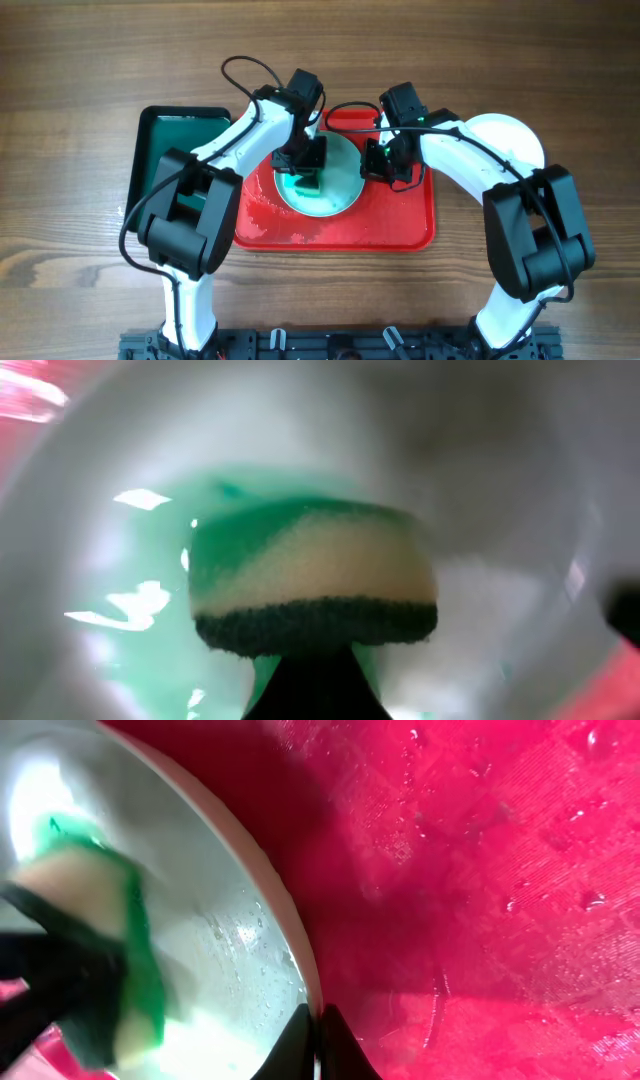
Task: Clean dirty plates on tray and stack at the side
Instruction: 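Scrub the held plate's inside with the sponge in the left gripper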
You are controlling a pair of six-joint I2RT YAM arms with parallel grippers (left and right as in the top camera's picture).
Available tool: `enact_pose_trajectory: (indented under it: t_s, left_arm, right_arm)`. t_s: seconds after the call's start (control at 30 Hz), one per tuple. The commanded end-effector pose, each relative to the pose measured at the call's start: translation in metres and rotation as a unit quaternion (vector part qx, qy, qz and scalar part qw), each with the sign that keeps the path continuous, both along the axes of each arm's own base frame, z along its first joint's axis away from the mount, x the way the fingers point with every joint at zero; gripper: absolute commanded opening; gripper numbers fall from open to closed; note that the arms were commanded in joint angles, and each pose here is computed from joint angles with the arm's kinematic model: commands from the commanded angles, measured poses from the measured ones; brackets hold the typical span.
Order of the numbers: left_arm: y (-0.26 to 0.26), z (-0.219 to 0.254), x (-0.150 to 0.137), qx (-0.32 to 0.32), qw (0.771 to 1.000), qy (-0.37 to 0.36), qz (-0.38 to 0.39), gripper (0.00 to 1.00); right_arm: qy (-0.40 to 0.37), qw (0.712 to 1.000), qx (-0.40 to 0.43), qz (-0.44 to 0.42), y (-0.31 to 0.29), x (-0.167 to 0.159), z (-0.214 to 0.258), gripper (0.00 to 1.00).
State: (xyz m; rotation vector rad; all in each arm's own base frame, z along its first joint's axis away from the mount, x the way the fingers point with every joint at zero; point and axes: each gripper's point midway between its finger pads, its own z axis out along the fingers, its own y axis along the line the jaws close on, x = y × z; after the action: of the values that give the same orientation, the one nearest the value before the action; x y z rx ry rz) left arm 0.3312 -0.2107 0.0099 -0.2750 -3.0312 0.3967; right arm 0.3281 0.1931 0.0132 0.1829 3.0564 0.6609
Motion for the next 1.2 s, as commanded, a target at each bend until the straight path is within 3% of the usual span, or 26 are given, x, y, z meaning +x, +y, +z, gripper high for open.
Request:
enact_pose_trajectory:
  t_s: [0.0,0.1,0.17,0.27,0.37,0.57,0.7,0.83,1.03,1.17]
  left_arm:
    - [-0.021,-0.007,-0.023,-0.084,0.992,0.039,-0.082,0.04]
    - [0.002,-0.011,0.000,-0.037,0.999,0.014,-0.033,0.04]
    - [0.040,-0.018,0.028,0.057,0.997,-0.026,0.050,0.04]
    - [0.091,-0.018,0.051,0.185,0.969,-0.085,0.140,0.04]
    - [0.103,-0.014,0.053,0.231,0.954,-0.104,0.157,0.04]
    - [0.067,-0.016,0.031,0.214,0.966,-0.086,0.113,0.04]
    - [0.018,-0.019,-0.014,0.119,0.993,-0.001,-0.003,0.04]
    - [-0.018,-0.010,-0.044,0.006,0.994,0.054,-0.094,0.04]
    - [-0.036,-0.009,-0.008,-0.051,0.994,-0.014,-0.095,0.04]
    - [-0.017,-0.012,0.042,-0.005,0.996,-0.090,0.004,0.04]
  right_arm:
    - [0.009,1.000,0.000,0.006,-0.003,-0.003,-0.008,0.04]
    - [0.008,1.000,0.000,0.005,-0.004,-0.003,-0.008,0.04]
    - [0.008,1.000,0.000,0.005,-0.003,-0.002,-0.008,0.04]
    - [0.008,1.000,0.000,0.004,-0.004,-0.002,-0.008,0.04]
    - [0.008,1.000,0.000,0.005,-0.004,-0.002,-0.008,0.04]
    - [0.007,1.000,0.000,0.005,-0.004,-0.002,-0.008,0.04]
    - [0.008,1.000,0.000,0.003,-0.005,-0.001,-0.008,0.05]
    - [0.008,1.000,0.000,0.002,-0.006,-0.001,-0.008,0.04]
    - [0.011,1.000,-0.002,0.003,-0.006,-0.003,-0.008,0.04]
    - [0.011,1.000,-0.001,0.003,-0.006,-0.003,-0.008,0.04]
